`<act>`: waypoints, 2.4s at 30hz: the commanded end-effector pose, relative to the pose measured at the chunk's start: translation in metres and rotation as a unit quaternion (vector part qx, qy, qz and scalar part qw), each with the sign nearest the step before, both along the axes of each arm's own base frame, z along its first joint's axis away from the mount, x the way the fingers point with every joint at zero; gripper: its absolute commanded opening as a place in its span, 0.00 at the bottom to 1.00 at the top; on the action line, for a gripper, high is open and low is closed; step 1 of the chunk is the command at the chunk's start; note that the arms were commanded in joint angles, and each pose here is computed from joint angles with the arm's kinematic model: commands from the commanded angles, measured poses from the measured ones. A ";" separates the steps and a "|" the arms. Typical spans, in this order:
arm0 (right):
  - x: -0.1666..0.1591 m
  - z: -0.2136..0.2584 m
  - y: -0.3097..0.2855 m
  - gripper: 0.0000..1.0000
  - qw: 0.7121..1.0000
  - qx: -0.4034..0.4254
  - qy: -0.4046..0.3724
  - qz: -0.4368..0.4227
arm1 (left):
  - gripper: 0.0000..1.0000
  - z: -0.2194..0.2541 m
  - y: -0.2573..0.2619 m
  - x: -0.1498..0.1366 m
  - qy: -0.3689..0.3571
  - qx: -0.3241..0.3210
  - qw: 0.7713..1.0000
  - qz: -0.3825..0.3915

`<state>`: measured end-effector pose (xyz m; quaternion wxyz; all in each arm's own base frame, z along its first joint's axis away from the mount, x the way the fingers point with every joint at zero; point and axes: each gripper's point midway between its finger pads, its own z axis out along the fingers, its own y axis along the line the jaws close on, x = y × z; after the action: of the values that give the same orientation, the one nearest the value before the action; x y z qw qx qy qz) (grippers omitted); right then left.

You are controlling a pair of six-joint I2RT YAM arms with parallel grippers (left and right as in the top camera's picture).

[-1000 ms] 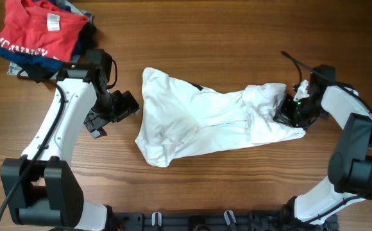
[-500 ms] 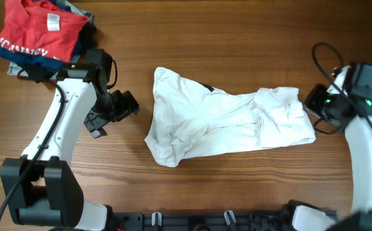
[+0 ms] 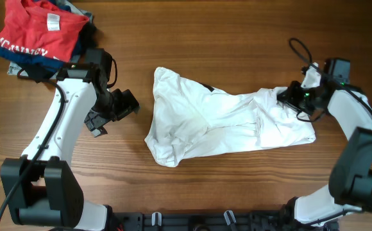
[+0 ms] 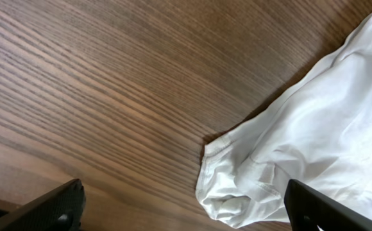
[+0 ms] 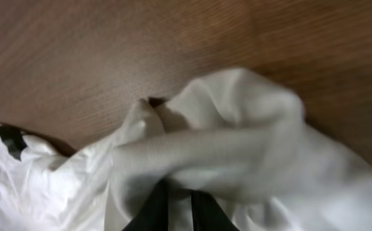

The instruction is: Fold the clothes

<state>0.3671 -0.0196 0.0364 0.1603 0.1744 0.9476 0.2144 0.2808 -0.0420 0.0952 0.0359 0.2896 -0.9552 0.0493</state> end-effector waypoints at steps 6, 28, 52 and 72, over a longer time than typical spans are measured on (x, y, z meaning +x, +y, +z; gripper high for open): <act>0.023 -0.011 -0.025 0.23 0.995 -0.049 0.004 -0.090 | 1.00 -0.001 -0.001 -0.005 0.010 -0.003 1.000 -0.006; -0.022 -0.023 0.050 0.06 0.996 0.055 0.036 0.055 | 1.00 -0.001 -0.001 -0.005 0.010 -0.004 1.000 -0.006; -0.085 -0.023 0.038 0.04 0.995 -0.001 0.094 0.021 | 1.00 -0.001 -0.001 -0.003 0.005 -0.004 1.000 -0.006; -0.061 0.078 -0.092 0.97 0.984 -0.106 -0.026 -0.142 | 1.00 -0.001 -0.001 -0.003 0.006 -0.004 1.000 -0.006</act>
<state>0.3195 -0.0861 0.1564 0.2882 0.2619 0.9124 0.1258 0.2780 -0.0418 0.0953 0.0411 0.2898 -0.9550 0.0471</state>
